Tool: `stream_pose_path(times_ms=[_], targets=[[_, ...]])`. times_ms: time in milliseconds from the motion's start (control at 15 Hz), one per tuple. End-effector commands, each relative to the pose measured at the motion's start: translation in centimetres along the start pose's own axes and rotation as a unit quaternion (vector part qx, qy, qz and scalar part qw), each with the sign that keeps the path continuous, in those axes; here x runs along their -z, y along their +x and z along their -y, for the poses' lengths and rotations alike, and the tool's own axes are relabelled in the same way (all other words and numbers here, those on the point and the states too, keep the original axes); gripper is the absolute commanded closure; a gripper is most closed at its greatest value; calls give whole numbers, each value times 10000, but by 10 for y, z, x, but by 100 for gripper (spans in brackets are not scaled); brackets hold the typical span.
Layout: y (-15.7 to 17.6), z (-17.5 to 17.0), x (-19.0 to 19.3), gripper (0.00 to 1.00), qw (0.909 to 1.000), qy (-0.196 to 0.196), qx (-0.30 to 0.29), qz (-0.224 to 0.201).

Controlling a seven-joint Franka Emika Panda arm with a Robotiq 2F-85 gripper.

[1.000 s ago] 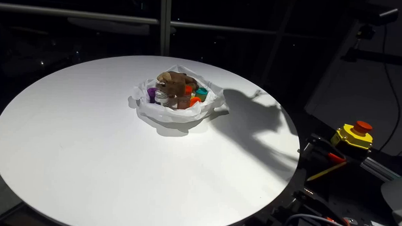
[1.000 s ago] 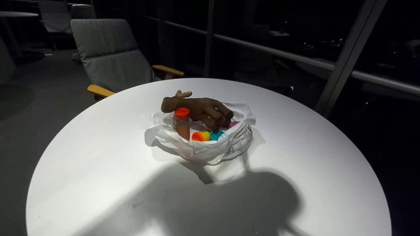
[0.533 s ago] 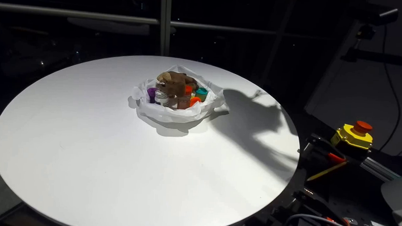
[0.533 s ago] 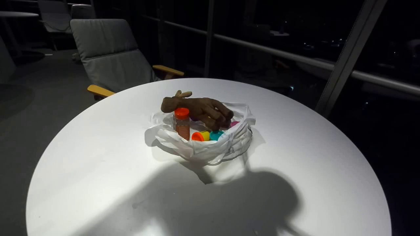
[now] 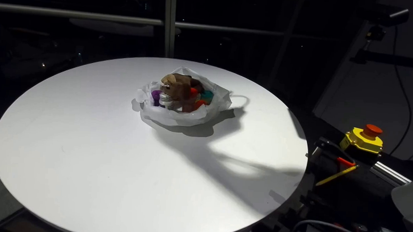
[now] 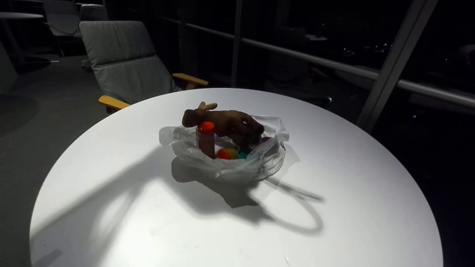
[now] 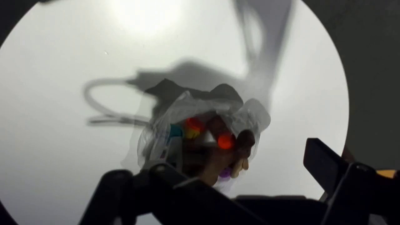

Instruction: Pick up the objects from the plastic bag and them on the table.

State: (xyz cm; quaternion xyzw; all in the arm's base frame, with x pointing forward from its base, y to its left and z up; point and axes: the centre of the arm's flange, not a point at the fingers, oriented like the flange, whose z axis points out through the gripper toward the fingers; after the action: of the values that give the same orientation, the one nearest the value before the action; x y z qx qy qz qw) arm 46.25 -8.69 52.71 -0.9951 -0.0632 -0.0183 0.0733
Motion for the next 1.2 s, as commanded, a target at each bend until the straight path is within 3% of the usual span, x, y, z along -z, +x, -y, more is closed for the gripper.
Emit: stream_pose_path(times_ms=[0,200,400,600,1133], targets=[[70,43,-55,0,9961,-591,-444,-488],[114,68,-111,0,9911,-872,-625,-786],[138,65,-172,0,9899,-966,-914,-499],[151,54,-225,0,9905,-743,-1144,-195],[195,35,-310,0,9836,-443,-1672,-505]])
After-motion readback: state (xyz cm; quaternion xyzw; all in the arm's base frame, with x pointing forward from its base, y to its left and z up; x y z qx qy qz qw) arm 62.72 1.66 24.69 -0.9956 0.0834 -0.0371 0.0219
